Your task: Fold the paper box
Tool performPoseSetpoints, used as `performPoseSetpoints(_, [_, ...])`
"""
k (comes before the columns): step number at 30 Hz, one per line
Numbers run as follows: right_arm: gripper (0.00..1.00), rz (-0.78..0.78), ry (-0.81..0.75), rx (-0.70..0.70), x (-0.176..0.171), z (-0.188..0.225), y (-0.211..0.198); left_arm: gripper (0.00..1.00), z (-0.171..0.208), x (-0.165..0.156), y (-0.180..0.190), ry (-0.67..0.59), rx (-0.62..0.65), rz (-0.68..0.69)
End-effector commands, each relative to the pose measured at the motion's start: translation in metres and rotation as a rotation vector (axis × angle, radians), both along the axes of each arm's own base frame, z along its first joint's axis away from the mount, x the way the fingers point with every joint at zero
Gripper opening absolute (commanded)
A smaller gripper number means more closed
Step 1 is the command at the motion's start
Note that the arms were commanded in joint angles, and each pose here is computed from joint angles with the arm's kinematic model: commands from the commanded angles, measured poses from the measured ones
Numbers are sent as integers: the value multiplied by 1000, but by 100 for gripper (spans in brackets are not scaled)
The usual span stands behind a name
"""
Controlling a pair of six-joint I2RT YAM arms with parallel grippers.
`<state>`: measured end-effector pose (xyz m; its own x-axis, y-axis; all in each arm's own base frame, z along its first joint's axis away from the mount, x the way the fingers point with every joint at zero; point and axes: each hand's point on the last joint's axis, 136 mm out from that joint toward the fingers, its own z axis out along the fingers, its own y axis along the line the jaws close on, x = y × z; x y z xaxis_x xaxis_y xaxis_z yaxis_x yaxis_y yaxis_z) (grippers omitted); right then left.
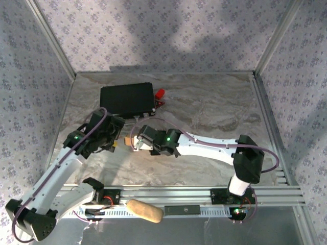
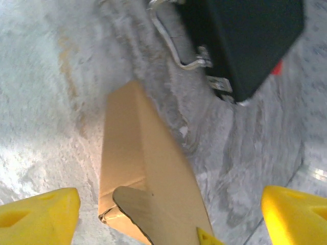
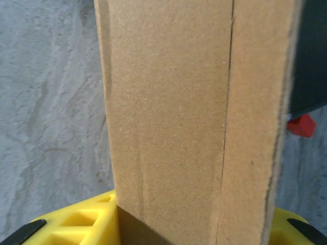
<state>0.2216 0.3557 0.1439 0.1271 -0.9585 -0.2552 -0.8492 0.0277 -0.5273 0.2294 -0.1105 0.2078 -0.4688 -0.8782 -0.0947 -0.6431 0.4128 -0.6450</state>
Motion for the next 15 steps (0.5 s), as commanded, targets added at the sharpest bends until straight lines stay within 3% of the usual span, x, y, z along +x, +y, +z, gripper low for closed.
performPoseSetpoints(1, [42,6,158,27,-25,18,-14,90,45,7,7,-208,175,-198])
performPoseSetpoints(4, [43,4,245,49,-36,24,-23,72,75,8,-29,-456,284,-581])
performPoseSetpoints(5, [43,-1,274,58,-38,25,-25,68,73,3,-34,-465,311,-667])
performPoseSetpoints(11, [43,1,336,87,-46,26,-30,50,42,-20,-47,-318,482,-1107])
performPoseSetpoints(15, [44,-1,351,67,-47,20,-31,51,26,-34,-53,-262,554,-1275])
